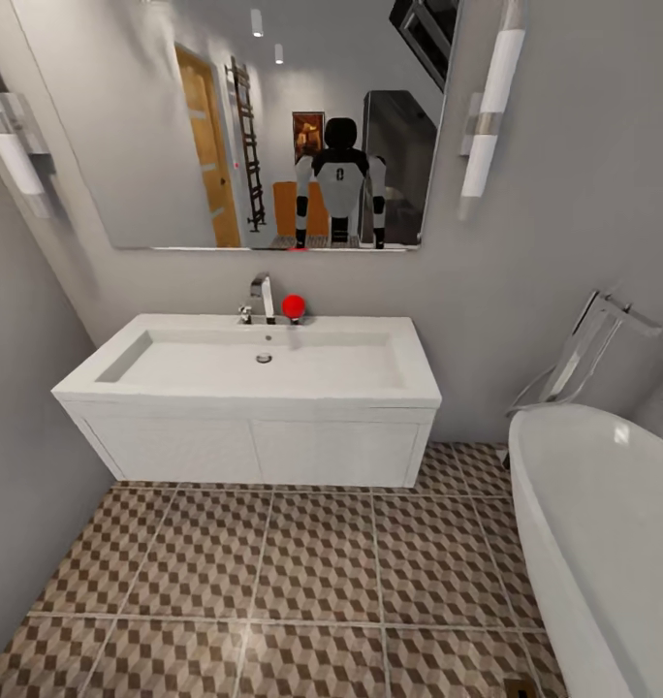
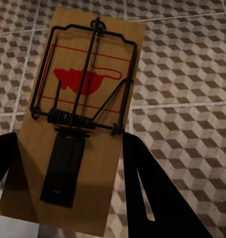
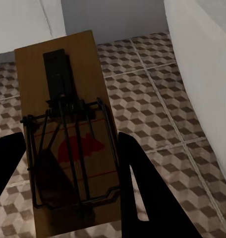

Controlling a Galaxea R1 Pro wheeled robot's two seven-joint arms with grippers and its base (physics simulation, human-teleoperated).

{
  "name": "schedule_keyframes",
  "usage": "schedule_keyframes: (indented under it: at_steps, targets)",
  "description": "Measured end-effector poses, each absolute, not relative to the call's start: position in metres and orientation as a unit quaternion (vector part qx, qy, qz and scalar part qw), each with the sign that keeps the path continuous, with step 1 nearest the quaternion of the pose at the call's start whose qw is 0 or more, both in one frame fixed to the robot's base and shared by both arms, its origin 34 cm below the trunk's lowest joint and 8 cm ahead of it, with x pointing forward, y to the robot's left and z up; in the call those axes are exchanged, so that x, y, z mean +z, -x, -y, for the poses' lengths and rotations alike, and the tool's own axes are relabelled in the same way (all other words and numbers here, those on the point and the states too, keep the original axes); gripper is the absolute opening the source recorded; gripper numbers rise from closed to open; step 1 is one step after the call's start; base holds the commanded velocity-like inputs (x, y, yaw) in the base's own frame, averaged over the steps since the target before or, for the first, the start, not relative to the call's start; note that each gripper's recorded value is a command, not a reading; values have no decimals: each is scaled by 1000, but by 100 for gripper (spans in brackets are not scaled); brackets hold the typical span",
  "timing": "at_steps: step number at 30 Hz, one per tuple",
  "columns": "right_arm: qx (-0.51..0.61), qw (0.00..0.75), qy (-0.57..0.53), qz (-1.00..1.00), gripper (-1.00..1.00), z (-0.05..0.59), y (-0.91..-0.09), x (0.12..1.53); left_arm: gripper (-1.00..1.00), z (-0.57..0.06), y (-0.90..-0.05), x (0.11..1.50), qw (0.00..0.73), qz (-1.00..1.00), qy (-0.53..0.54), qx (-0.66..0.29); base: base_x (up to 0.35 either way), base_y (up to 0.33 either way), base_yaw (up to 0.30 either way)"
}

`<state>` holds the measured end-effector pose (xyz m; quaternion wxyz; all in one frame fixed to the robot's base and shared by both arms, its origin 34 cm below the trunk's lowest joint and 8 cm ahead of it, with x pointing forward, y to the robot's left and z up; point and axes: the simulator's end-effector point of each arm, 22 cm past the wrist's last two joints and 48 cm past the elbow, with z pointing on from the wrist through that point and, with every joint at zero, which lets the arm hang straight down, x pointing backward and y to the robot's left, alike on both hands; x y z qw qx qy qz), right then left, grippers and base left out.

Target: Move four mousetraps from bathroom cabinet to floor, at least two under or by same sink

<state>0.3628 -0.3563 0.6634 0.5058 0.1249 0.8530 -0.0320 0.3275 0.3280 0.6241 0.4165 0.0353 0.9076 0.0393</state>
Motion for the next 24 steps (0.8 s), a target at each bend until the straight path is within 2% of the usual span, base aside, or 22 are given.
schedule_keyframes:
  at_steps: [10,18,24]
  targets:
    - [-46,528,-118,-840,-100,366,-367,675,-100,-329,-327,624,416,-908,-33,42,0,0,-15]
    - [-47,522,-115,-844,-100,365,-363,672,-100,-335,-317,597,341,-938,-7,62,0,0,0]
    - [20,508,-74,-858,-100,324,-398,667,-100,-337,-360,585,298,-952,6,71,0,0,0]
